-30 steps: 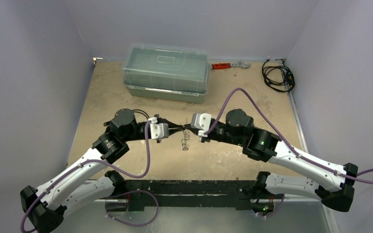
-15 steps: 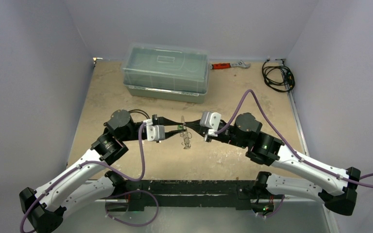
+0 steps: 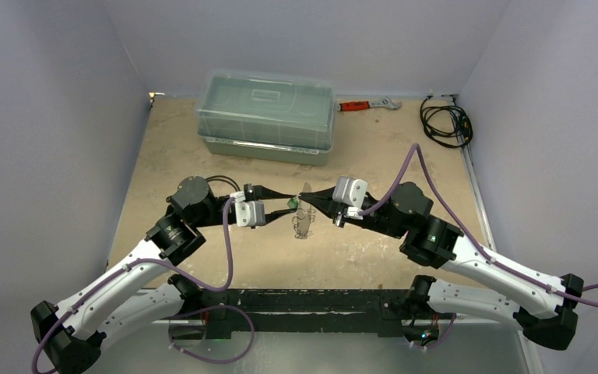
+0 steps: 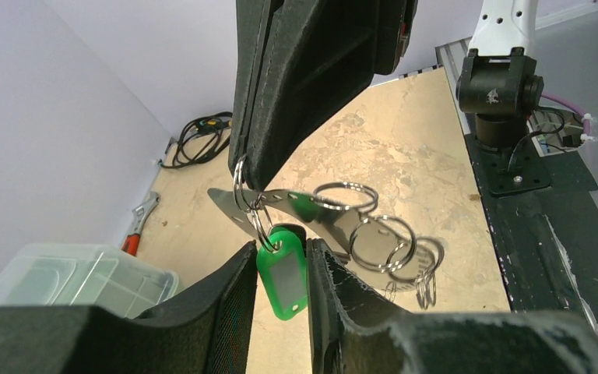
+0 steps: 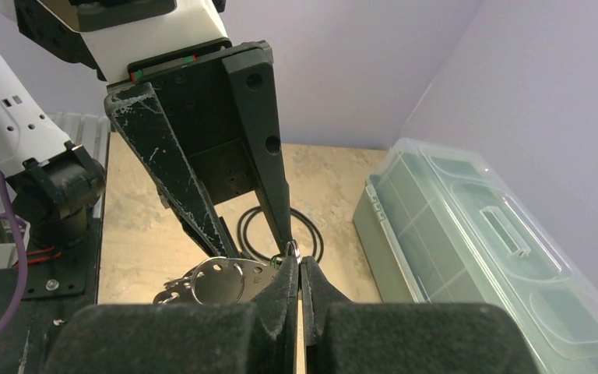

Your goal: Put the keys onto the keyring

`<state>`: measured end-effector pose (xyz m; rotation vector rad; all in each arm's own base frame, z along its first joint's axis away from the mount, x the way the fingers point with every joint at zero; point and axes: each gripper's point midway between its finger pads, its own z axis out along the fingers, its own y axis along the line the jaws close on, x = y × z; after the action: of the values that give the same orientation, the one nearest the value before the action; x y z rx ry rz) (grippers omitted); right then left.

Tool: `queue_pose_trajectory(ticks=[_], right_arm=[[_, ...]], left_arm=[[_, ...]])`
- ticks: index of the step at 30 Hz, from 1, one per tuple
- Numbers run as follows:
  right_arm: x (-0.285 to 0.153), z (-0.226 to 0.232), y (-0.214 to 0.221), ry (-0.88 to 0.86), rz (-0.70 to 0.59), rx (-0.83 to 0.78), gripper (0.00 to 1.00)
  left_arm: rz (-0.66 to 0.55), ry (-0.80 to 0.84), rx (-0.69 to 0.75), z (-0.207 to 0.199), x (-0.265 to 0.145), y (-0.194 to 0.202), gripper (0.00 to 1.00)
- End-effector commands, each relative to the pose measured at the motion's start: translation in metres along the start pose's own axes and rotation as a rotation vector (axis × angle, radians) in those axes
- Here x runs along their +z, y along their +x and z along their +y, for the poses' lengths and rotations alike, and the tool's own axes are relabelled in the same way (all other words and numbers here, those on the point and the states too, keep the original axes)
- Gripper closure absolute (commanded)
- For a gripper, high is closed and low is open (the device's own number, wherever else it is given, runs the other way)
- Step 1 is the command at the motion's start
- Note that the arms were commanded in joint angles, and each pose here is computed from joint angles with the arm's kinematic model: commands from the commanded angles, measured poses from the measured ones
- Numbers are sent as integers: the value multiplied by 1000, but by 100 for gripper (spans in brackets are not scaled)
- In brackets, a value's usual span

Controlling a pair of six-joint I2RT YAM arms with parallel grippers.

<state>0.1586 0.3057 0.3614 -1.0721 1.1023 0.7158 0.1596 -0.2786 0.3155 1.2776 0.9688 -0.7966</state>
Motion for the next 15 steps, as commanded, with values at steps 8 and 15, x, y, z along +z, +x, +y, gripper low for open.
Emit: queue_pose_trajectory(ticks=[8,15], right_arm=[[5,-1,-21,-3,-104,14,100],[13,4,-16,-23,-117,29,100]], left_arm=[[-39,10,21,-1,1,-11,80],[-42,15,25,-1,1,-11,94]])
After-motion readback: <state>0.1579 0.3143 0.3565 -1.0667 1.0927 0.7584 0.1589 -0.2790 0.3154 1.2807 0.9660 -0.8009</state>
